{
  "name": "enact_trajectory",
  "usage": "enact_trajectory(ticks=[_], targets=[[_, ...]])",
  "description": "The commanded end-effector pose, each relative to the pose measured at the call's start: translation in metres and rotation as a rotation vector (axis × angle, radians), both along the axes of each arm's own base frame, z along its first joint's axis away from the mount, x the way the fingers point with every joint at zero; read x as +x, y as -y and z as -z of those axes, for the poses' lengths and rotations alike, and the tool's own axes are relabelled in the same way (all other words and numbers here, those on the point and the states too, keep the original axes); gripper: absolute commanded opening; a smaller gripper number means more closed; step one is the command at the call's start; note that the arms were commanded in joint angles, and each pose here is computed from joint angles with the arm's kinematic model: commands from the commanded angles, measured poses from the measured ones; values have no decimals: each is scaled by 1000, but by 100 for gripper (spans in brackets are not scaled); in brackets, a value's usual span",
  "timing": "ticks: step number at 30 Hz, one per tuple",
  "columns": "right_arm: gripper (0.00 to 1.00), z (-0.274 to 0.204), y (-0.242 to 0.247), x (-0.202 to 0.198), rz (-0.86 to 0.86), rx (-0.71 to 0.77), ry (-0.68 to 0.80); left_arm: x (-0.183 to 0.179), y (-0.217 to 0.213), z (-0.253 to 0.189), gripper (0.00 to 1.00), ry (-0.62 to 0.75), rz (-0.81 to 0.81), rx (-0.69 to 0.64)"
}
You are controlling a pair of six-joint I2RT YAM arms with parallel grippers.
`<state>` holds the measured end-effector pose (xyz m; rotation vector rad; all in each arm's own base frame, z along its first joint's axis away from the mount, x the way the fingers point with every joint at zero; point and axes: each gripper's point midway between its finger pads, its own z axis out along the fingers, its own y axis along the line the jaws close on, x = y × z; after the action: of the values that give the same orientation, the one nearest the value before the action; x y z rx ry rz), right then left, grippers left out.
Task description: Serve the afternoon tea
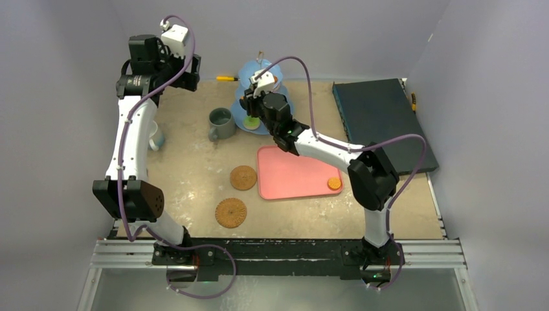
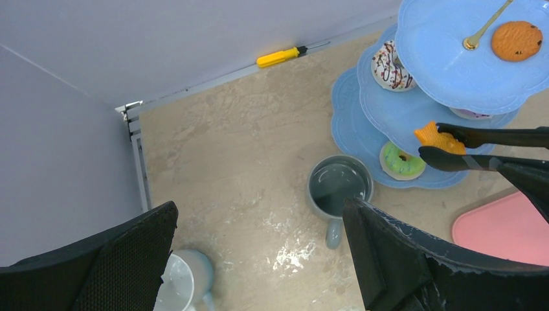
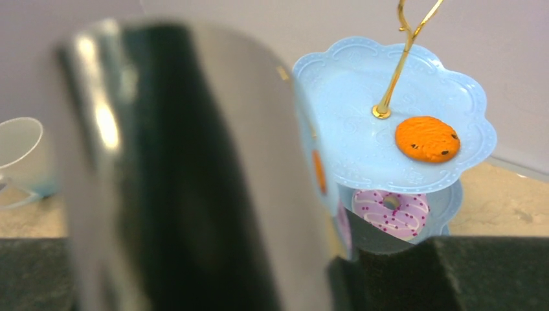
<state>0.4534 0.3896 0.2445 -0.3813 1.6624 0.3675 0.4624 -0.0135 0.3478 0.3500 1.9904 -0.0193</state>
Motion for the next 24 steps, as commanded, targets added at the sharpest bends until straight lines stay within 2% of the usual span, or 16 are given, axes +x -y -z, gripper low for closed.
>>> enact_trajectory(ticks=[1, 11, 19, 24], targets=[[37, -31, 6, 12, 63, 88, 126, -5, -3, -19, 99, 63, 13, 12], [37, -19, 25, 15, 156, 137, 200, -4, -5, -17, 99, 57, 10, 8], [37, -5, 25, 17, 171, 171, 201, -5, -8, -14, 99, 53, 5, 11], [41, 0, 24, 18, 174, 177, 185, -5, -10, -14, 99, 55, -2, 12]])
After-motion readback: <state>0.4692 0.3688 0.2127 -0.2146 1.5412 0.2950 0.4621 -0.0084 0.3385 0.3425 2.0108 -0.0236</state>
